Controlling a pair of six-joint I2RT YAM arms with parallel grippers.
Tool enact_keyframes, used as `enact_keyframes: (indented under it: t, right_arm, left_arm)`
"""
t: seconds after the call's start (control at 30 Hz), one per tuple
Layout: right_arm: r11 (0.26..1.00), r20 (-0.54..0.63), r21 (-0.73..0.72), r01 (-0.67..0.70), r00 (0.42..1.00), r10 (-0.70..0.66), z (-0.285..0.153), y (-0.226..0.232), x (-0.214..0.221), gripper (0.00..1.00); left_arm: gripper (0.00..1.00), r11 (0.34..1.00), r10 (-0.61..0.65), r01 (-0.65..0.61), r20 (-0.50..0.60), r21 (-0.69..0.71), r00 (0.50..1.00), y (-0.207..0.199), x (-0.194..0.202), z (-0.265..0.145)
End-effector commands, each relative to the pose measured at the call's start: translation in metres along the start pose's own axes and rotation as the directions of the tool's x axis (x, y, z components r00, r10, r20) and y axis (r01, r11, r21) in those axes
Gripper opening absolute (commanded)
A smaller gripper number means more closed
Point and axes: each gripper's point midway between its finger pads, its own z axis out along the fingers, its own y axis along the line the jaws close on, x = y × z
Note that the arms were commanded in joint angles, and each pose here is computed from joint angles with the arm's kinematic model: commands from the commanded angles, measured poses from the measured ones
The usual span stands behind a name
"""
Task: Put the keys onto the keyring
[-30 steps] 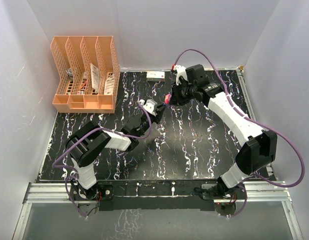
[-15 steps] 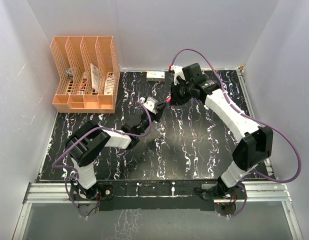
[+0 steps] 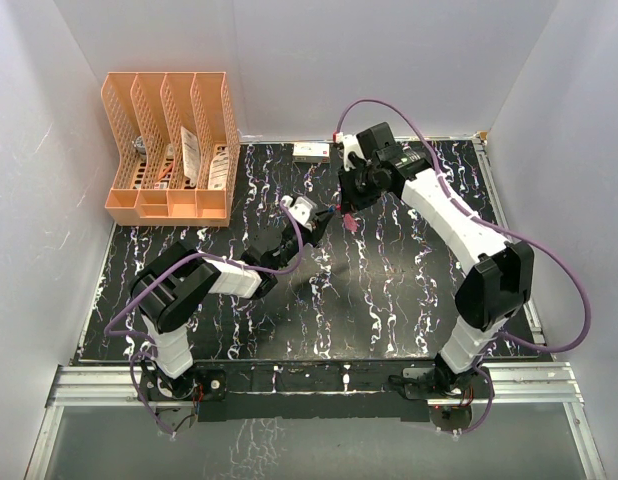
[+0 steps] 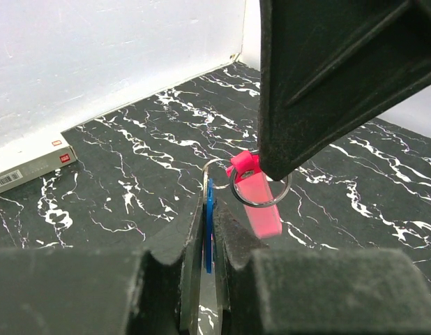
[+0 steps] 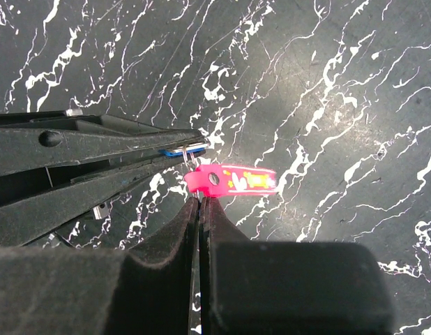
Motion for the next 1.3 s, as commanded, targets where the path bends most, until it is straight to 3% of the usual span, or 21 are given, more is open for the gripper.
enact_keyframes:
  t: [0.0,0.2,0.33,0.57,0.63,0.87,1.07,1.27]
  right_arm:
    - [0.999,0.016,0.013,0.034,0.999,-0.034,-0.006,0.0,-0.012,0.0]
    - [0.999,0.008,-0.023,0.035,0.999,-0.035,-0.004,0.005,-0.011,0.0]
    - [0.999,-0.03,-0.041,0.023,0.999,-0.024,0.01,0.004,-0.005,0.0]
    - [0.999,-0.039,-0.048,0.018,0.999,-0.02,0.013,0.005,-0.006,0.0]
    - [0.999,-0.037,-0.047,0.017,0.999,-0.019,0.013,0.005,-0.009,0.0]
    - [0.999,-0.022,-0.043,0.01,1.0,-0.011,0.014,0.005,-0.016,0.0]
    - [0.998,-0.013,-0.058,0.01,1.0,-0.01,0.015,0.007,-0.019,0.0]
    - [0.997,-0.011,-0.068,0.018,1.0,-0.019,0.013,0.009,-0.019,0.0]
  left_arm:
    - [0.07,0.999,0.02,-0.022,0.049,0.041,0.999,-0.005,-0.017,-0.001]
    - [0.08,0.999,0.029,-0.03,0.032,0.039,0.999,-0.004,-0.014,0.0]
    - [0.14,0.999,0.029,-0.03,0.023,0.024,0.999,-0.001,-0.012,0.0]
    - [0.48,0.998,0.041,-0.041,-0.01,-0.042,0.999,0.011,-0.01,-0.003]
    - [0.52,0.996,0.044,-0.046,-0.023,-0.071,0.999,0.016,-0.01,-0.005]
    - [0.53,0.993,0.058,-0.06,-0.032,-0.097,0.998,0.022,-0.016,-0.016]
    - [0.46,0.993,0.065,-0.065,-0.001,-0.096,0.998,0.022,-0.024,-0.028]
    - [0.37,1.0,-0.013,0.012,0.071,0.007,0.997,0.012,-0.034,-0.034]
